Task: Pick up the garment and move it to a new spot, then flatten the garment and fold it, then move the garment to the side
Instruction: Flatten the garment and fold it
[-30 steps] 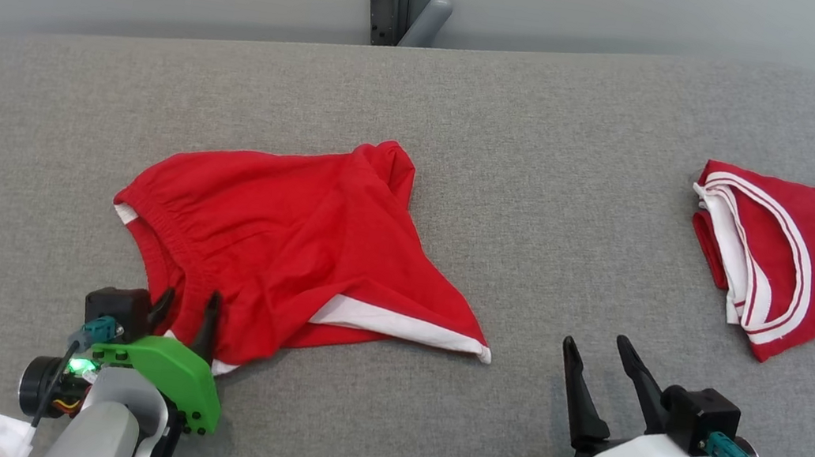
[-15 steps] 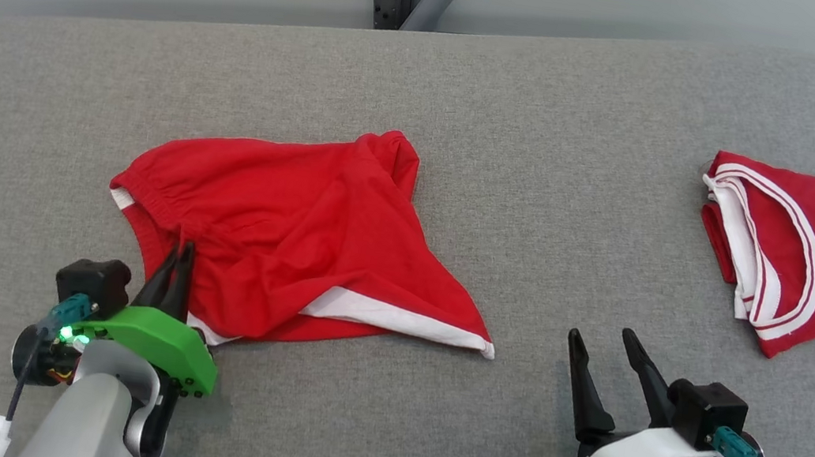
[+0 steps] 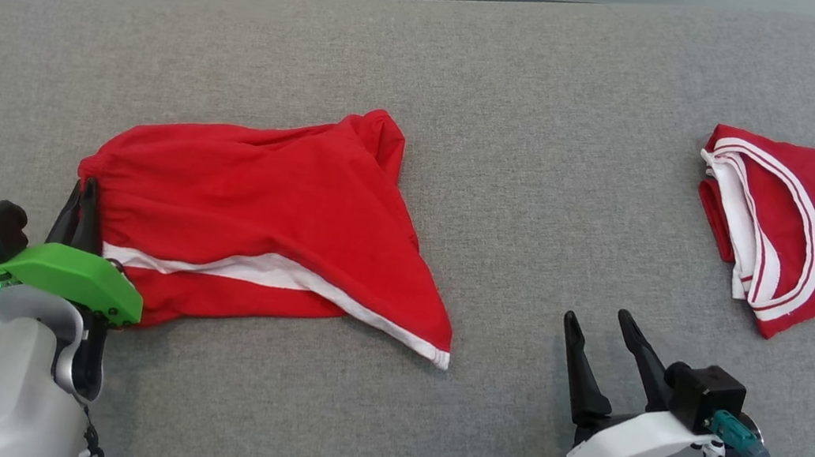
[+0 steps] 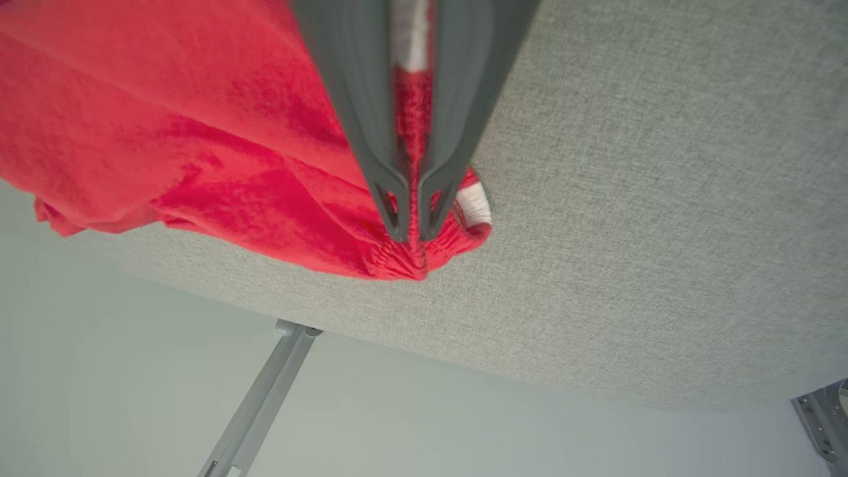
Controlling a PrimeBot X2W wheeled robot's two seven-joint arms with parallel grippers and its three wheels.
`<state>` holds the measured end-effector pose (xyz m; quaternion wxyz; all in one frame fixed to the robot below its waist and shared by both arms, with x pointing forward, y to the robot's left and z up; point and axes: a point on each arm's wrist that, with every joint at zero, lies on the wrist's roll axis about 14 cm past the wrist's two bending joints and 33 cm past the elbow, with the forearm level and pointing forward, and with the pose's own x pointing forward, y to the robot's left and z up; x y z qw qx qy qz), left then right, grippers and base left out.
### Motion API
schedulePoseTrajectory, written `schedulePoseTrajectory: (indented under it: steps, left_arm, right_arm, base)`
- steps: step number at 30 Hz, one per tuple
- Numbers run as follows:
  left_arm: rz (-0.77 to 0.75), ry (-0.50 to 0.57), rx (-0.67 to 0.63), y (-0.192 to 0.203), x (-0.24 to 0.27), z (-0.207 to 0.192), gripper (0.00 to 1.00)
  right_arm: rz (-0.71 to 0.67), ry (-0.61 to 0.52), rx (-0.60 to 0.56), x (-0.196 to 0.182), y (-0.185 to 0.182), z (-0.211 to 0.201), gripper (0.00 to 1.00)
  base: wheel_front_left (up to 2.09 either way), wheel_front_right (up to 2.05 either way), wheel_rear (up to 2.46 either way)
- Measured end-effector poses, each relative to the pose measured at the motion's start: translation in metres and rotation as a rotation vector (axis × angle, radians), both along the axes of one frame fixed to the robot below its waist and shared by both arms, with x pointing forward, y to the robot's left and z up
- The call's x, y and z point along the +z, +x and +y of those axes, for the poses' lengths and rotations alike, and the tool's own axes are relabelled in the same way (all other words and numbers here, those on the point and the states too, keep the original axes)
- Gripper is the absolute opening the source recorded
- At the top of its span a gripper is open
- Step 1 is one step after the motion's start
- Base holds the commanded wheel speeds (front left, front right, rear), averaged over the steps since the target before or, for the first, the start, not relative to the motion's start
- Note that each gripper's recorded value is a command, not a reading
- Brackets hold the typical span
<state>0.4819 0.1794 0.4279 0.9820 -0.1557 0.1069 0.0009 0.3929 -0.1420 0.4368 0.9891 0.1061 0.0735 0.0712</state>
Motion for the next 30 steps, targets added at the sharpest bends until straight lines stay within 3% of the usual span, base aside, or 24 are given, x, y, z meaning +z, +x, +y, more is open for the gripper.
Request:
schedulePoseTrajectory:
  steps: [1, 2, 3, 10, 30]
  left_arm:
    - [0.012, 0.007, 0.005, 0.001, -0.003, 0.003, 0.47]
    - [0.025, 0.021, 0.003, 0.001, -0.007, 0.003, 0.97]
    - [0.036, 0.035, -0.002, 0.0, -0.01, 0.004, 1.0]
    - [-0.034, 0.1, 0.023, 0.0, 0.009, 0.015, 1.0]
    - [-0.15, 0.171, 0.048, -0.11, 0.035, 0.016, 1.0]
  right_arm:
    - [0.003, -0.001, -0.004, -0.001, 0.0, -0.002, 1.0]
    - [0.006, -0.002, -0.008, -0.002, -0.001, -0.003, 1.0]
    - [0.007, -0.003, -0.012, -0.002, -0.001, -0.004, 1.0]
    - [-0.037, 0.002, -0.022, 0.012, 0.0, -0.007, 1.0]
    - [-0.127, 0.025, 0.049, 0.044, -0.022, 0.019, 1.0]
  base:
    - [0.0, 0.0, 0.0]
    - [0.0, 0.0, 0.0]
    - [0.0, 0.0, 0.0]
    - [0.0, 0.0, 0.0]
    - [0.0, 0.0, 0.0]
